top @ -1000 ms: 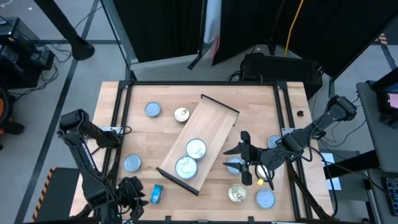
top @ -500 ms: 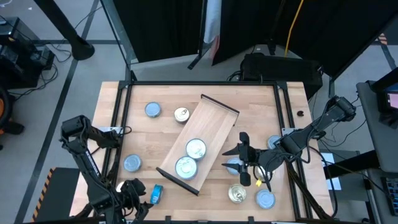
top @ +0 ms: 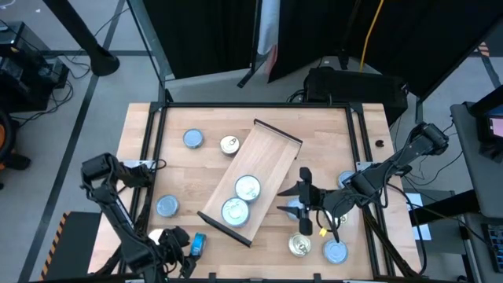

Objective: Stack canned seafood by type on shelf
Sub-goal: Stack the light blue tuna can on top of the other light blue tuna can

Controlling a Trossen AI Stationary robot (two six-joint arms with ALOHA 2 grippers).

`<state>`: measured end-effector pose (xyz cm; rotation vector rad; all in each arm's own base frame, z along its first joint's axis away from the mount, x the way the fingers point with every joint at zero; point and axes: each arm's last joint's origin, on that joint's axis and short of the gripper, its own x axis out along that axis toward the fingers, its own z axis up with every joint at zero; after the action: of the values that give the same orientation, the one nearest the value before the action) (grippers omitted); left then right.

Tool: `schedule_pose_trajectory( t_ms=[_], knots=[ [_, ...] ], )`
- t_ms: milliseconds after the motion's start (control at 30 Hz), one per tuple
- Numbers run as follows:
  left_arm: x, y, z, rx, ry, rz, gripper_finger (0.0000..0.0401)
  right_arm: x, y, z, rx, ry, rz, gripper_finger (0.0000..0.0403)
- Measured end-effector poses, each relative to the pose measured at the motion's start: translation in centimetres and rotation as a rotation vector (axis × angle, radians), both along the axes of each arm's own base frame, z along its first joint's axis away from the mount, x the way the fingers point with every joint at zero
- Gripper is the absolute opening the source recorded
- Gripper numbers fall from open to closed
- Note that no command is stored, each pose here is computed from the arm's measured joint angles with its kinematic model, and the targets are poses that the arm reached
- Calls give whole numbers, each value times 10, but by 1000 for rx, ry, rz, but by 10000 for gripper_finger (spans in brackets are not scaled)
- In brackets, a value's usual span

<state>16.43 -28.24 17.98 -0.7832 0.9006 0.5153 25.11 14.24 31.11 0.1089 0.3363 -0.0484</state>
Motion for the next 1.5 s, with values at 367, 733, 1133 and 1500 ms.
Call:
schedule_pose_trajectory(
  t_ms=[367, 733, 1133, 1500],
  knots=[
    [14, 5, -13, 67, 6, 22, 338, 2, -3, 1, -32, -18, -40, 169],
    [13, 7, -14, 104, 71, -55, 189, 2, -3, 1, -39, -19, -37, 169],
    [11, -5, 22, 173, 209, -263, 136, 2, -3, 1, -46, -18, -34, 169],
    [5, -22, 147, 179, -149, -587, 136, 2, -3, 2, -85, -19, -20, 169]
  ],
)
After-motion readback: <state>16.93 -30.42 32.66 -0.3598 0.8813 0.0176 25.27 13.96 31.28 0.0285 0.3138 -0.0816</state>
